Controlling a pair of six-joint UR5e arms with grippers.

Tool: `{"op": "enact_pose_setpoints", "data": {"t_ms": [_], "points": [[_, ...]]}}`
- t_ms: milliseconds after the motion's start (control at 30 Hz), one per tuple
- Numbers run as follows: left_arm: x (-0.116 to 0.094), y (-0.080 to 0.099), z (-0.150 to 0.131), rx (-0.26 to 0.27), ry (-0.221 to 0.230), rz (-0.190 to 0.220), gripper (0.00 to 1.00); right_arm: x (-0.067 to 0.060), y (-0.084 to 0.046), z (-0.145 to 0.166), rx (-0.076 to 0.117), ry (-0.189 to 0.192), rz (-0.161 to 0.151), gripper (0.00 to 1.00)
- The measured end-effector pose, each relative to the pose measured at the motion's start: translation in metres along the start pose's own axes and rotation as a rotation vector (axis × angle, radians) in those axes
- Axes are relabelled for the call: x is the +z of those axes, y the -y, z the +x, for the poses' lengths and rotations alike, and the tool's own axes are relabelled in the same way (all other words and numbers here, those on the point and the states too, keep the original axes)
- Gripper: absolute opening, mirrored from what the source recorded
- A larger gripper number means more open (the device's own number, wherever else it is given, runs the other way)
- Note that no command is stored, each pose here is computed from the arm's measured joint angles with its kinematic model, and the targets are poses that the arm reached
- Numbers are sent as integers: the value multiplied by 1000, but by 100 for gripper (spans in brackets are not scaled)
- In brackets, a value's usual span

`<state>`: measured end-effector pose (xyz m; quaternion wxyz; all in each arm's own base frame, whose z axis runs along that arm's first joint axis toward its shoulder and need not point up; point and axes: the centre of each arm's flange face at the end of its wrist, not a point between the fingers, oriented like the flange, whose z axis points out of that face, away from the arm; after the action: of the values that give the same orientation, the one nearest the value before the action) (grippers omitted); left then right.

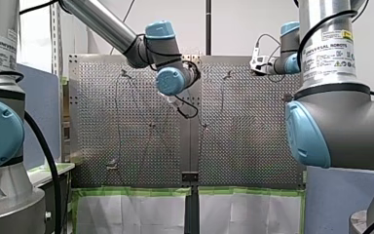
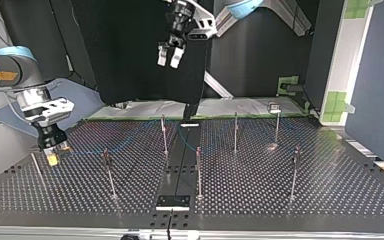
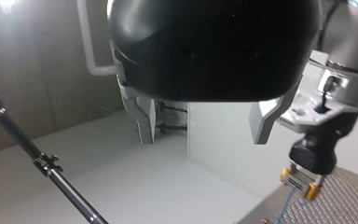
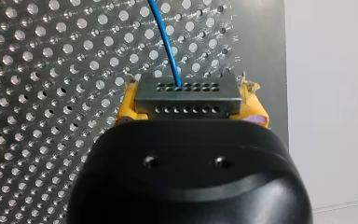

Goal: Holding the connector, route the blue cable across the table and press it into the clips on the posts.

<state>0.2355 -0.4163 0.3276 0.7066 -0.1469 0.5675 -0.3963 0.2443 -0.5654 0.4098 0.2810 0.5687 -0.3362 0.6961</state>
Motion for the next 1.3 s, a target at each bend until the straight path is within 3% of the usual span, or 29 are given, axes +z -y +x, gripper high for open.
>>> {"op": "enact_pose_setpoints", "data": {"t_ms": [233,600,1000,1133,1300], "points": [[-11,-7,-5,-21,1,56,100,0,0,0,0,0,0,0],[-38,-45,33,19,-96,98,100,0,0,0,0,0,0,0],[-74,-74,44,41,-172,172,100,0,0,0,0,0,0,0],[-90,-91,46,85,-214,145,100,0,0,0,0,0,0,0],[-108,-117,45,175,-262,74,100,0,0,0,0,0,0,0]]}}
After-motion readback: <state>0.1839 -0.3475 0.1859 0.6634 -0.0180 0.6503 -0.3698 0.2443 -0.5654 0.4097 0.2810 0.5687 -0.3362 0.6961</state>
